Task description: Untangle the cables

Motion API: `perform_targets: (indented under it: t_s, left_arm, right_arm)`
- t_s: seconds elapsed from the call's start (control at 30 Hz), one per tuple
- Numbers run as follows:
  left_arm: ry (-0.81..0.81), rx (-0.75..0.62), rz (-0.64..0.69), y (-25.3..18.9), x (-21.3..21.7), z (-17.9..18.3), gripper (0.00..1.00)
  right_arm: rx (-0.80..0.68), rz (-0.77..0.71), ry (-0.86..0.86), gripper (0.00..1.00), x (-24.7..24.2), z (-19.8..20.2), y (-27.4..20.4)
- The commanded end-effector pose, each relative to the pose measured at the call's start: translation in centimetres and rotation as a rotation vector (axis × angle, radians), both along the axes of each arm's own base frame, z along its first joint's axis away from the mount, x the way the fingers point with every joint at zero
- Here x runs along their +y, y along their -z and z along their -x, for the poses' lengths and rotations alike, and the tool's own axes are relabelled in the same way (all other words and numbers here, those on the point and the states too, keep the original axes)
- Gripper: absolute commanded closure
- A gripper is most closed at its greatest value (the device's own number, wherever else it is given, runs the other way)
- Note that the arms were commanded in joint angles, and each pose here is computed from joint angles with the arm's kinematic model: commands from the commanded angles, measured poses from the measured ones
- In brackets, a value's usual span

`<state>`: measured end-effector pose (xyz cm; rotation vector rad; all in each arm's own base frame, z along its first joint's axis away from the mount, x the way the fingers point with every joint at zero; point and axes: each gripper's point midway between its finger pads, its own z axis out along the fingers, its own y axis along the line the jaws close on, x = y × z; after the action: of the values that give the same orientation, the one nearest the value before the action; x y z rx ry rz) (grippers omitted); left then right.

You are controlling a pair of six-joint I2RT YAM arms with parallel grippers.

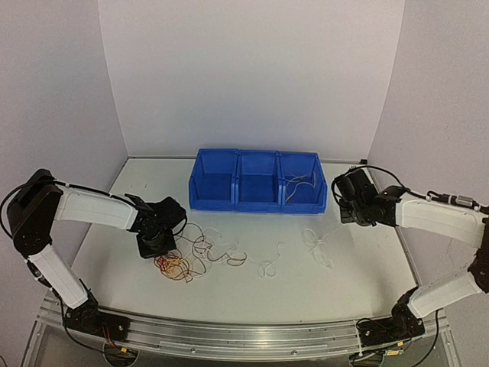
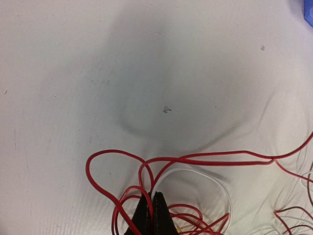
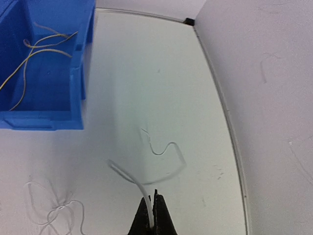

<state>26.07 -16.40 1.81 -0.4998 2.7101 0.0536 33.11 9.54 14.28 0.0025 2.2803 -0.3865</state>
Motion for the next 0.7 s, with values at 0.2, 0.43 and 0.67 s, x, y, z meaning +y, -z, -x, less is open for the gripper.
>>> perform_targets:
  t_s: [0.2,0.43,0.67]
  left_arm:
    - [-0.111,-0.018,-0.041,-0.4,3.0,1.6,1.0]
    - [-0.014,-0.026,0.061,-0.3,0.1,0.5,0.98]
    - [0.118,-0.052,0.135,-0.7,-4.9,-0.3,0.93]
  right_arm:
    - [-0.234,0.15,0.122,1.0,-7.7,0.8,-12.9]
    - [-0.308,-0.108,-0.112,1.0,-2.6,-0.3,-17.9]
    - [-0.322,-0.385,-0.396,1.0,4.4,-1.0,-22.6]
